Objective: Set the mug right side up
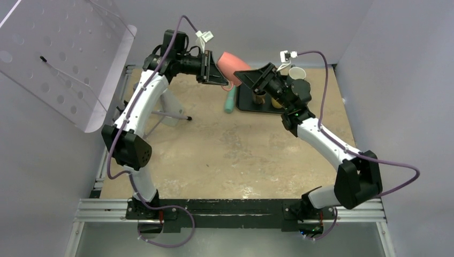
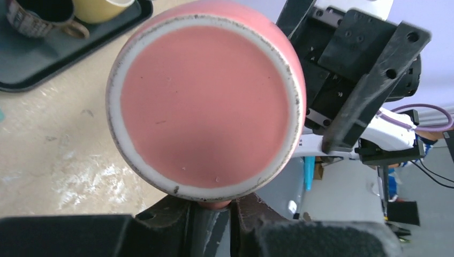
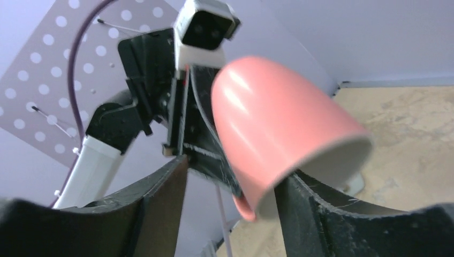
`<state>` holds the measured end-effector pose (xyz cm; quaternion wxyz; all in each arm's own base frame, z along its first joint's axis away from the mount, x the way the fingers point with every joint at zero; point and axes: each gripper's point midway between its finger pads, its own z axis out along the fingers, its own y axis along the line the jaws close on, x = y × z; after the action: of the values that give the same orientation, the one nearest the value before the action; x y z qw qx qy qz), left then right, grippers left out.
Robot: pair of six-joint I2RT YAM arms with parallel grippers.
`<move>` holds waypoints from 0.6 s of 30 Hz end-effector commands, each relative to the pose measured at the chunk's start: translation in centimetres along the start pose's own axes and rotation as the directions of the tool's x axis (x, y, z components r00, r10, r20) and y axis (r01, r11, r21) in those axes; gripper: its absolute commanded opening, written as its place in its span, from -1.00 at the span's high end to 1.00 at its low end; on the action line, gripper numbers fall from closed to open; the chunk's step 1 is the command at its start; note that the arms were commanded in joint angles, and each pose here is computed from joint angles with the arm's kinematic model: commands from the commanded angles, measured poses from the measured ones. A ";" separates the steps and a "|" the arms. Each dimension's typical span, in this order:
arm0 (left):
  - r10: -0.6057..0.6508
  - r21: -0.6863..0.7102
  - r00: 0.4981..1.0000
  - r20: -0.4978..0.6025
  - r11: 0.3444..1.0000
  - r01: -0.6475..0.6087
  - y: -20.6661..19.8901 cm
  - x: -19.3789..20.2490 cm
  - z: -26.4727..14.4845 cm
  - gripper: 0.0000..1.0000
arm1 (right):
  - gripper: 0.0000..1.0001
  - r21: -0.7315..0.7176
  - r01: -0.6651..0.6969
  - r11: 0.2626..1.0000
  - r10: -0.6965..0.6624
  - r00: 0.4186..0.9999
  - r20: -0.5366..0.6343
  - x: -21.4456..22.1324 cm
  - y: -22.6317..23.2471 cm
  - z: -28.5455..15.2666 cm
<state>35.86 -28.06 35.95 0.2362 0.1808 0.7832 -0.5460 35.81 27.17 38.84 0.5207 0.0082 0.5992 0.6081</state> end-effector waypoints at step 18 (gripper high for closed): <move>0.372 -0.530 0.916 -0.152 0.751 -0.393 7.1 0.4 -6.5 -1.00 | 1.00 0.423 0.629 0.652 -0.568 0.775 -0.277 -13.5 -10.1 3.3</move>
<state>36.96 -25.13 32.57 0.3003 0.2301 0.8336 -0.4026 47.09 23.08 41.64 0.6013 -0.0474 0.6814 0.4146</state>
